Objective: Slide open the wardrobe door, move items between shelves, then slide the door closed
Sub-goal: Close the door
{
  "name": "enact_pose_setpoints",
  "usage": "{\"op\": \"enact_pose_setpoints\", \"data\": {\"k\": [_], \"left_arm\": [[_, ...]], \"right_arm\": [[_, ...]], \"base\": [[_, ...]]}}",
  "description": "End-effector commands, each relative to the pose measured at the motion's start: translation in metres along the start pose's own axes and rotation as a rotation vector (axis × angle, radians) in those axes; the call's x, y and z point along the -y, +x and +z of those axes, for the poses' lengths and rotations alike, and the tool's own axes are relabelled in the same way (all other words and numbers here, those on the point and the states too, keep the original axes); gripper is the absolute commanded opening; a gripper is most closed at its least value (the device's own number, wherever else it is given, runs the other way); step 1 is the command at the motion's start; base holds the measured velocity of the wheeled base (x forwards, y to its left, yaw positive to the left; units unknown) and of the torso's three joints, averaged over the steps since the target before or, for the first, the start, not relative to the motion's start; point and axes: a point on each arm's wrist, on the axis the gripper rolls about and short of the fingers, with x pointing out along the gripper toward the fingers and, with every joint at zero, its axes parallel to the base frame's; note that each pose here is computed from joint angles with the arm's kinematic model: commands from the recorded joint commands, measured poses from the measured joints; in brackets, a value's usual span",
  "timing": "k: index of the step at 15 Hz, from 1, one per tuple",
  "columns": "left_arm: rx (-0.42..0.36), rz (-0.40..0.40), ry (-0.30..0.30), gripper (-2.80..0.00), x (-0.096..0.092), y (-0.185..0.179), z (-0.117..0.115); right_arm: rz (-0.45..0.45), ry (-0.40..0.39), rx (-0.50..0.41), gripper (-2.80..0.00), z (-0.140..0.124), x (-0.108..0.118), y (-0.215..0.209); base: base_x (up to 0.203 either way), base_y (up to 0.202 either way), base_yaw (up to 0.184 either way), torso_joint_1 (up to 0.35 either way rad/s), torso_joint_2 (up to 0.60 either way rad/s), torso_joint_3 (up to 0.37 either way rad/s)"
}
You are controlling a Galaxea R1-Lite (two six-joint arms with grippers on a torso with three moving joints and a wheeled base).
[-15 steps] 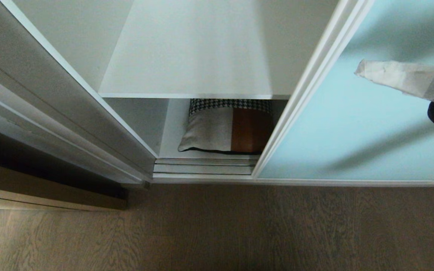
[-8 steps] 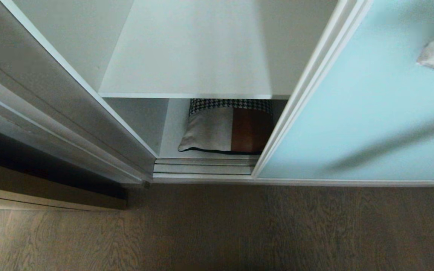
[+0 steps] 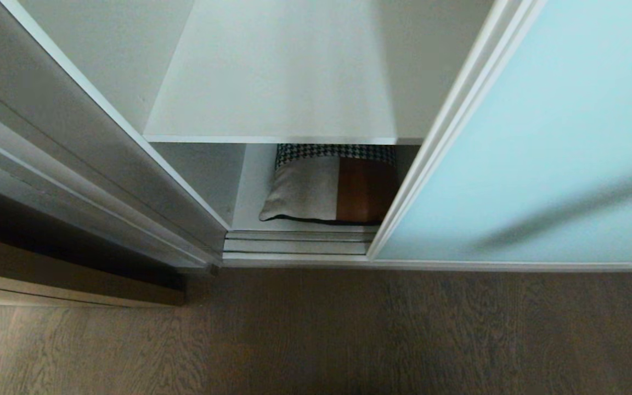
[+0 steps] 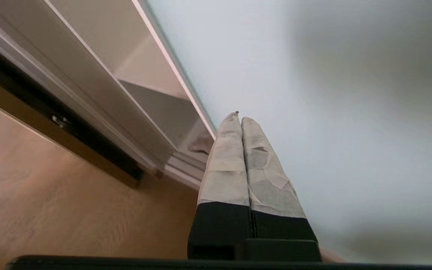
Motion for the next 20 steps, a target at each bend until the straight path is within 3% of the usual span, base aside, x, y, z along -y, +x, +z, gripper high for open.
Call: {"op": "enact_pose_setpoints", "data": {"k": [1,4,11,15,20], "left_arm": [[-0.002,0.001,0.0,-2.8,0.0,0.0,0.0],[-0.002,0.001,0.0,-2.8,0.0,0.0,0.0],[-0.002,0.0,0.0,-2.8,0.0,0.0,0.0],[-0.002,0.001,0.0,-2.8,0.0,0.0,0.0],[-0.002,0.001,0.0,-2.8,0.0,0.0,0.0]], "right_arm": [[0.009,0.025,-0.05,-2.8,-0.008,0.001,0.011],[0.161,0.065,-0.065,-2.8,-0.003,-0.007,0.031],[0.121,0.095,-0.064,-2.8,-0.008,-0.021,0.095],[0.053,0.109,-0.09,-2.8,-0.015,-0.026,0.13],[0.023,0.157,-0.079,-2.8,-0.009,-0.051,0.156]], "base": [[0.0,0.0,0.0,0.0,0.0,0.0],[0.0,0.0,0.0,0.0,0.0,0.0],[0.0,0.0,0.0,0.0,0.0,0.0],[0.0,0.0,0.0,0.0,0.0,0.0],[0.0,0.0,0.0,0.0,0.0,0.0]]}}
